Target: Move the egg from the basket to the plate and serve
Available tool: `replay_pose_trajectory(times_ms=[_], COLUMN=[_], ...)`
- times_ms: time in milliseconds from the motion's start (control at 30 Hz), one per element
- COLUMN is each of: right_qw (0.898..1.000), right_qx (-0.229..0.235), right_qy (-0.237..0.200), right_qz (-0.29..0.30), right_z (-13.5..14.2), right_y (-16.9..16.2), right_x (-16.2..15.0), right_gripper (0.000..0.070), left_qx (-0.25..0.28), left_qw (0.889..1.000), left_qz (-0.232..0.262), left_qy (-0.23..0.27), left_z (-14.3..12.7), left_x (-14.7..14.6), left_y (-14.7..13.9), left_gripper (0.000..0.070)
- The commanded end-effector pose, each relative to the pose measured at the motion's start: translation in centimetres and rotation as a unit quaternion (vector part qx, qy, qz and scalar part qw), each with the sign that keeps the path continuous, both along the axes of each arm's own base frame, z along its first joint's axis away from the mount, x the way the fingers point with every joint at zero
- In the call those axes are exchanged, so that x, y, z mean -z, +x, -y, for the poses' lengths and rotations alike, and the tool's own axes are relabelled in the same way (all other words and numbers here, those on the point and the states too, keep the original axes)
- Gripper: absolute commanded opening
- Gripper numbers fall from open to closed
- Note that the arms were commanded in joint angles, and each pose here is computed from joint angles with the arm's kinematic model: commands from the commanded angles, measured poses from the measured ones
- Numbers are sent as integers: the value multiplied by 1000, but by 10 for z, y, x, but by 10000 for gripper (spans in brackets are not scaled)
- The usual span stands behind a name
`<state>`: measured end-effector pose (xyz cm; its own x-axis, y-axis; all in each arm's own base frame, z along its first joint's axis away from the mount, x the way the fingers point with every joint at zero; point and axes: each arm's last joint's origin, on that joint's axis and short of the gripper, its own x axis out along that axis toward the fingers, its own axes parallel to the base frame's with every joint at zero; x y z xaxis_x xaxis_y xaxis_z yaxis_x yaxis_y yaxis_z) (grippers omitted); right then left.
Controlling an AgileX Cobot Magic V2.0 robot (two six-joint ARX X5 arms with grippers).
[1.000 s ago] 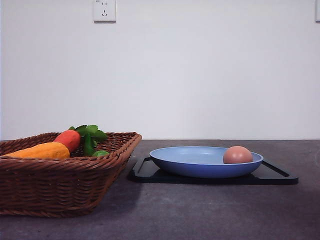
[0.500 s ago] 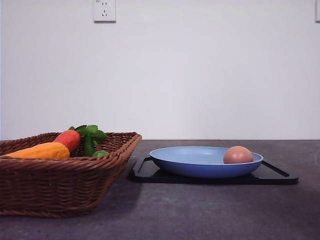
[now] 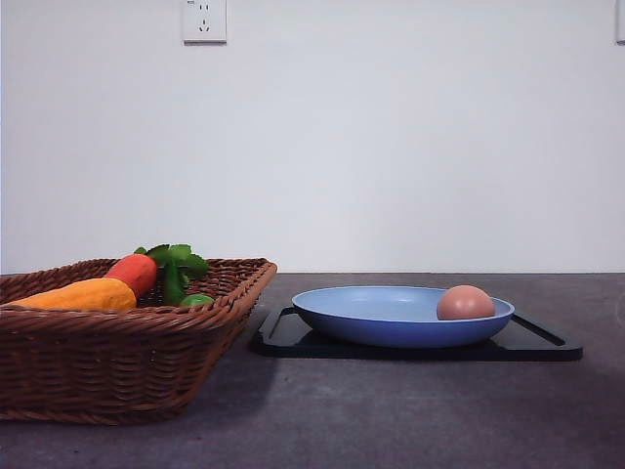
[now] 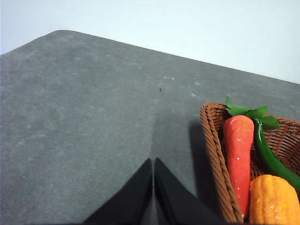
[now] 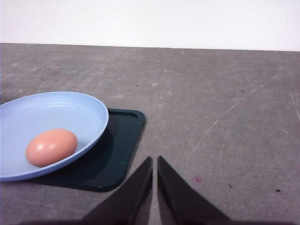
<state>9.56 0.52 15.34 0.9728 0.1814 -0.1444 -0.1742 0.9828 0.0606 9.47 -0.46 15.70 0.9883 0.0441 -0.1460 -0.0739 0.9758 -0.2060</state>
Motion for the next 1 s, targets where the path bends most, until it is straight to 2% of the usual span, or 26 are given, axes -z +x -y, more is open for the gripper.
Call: replay_pose_trajectory(times_ms=[0,967], right_qw=[1000,1000], right_qx=[2,2], right_qy=[7,7], right_qz=[-4,-4], right_z=[0,0], right_y=[0,0], right_x=[2,2], right_gripper=[0,0], left_qx=[0,0], left_qw=[1000,1000], left_qz=[-15,-15], left_qy=[-3,-3], left_z=[0,0], left_x=[10,10], left_y=[1,1], left_gripper=[0,0])
